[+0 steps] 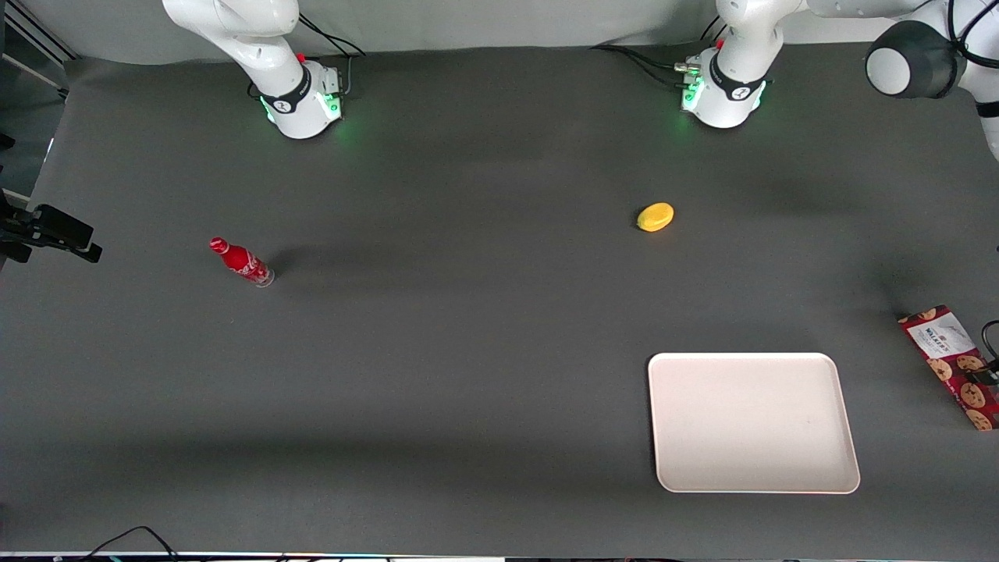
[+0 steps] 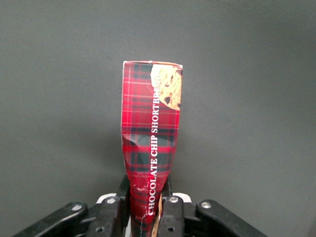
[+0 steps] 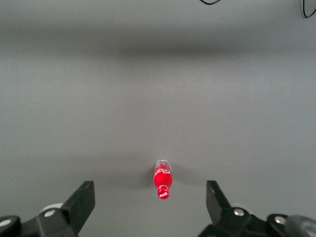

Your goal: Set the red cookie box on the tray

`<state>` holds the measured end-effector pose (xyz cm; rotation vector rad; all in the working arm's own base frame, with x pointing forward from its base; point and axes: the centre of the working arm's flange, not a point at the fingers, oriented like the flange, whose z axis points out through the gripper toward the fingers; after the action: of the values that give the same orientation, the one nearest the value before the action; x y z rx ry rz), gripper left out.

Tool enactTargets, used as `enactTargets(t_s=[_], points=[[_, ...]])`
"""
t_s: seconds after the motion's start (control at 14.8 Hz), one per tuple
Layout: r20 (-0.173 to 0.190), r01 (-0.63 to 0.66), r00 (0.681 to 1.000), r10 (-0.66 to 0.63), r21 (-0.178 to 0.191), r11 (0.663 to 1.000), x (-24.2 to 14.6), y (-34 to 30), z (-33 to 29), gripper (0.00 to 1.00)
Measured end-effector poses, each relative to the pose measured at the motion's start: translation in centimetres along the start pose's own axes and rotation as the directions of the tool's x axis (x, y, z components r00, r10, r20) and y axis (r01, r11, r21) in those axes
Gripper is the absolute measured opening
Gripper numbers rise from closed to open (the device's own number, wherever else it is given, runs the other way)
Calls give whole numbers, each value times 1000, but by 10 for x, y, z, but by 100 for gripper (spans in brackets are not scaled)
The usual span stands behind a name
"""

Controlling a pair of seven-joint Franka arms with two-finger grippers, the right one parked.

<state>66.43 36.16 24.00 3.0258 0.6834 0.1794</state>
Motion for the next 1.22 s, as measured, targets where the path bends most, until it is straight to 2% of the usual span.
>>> enactTargets(t_s=[0.2, 0.34, 0.41, 0.74, 0.95, 1.22], points=[[2, -32, 999, 32, -1, 999, 0, -1, 0, 23], [20, -95, 995, 95, -10, 995, -1, -3, -1, 7], [33, -133, 990, 134, -20, 991, -2, -5, -2, 5], [71, -210, 974, 217, -91, 973, 10, 5, -40, 4], [56, -263, 961, 271, -116, 958, 25, 33, -92, 4], [35, -347, 934, 356, -153, 925, 27, 89, -147, 4]])
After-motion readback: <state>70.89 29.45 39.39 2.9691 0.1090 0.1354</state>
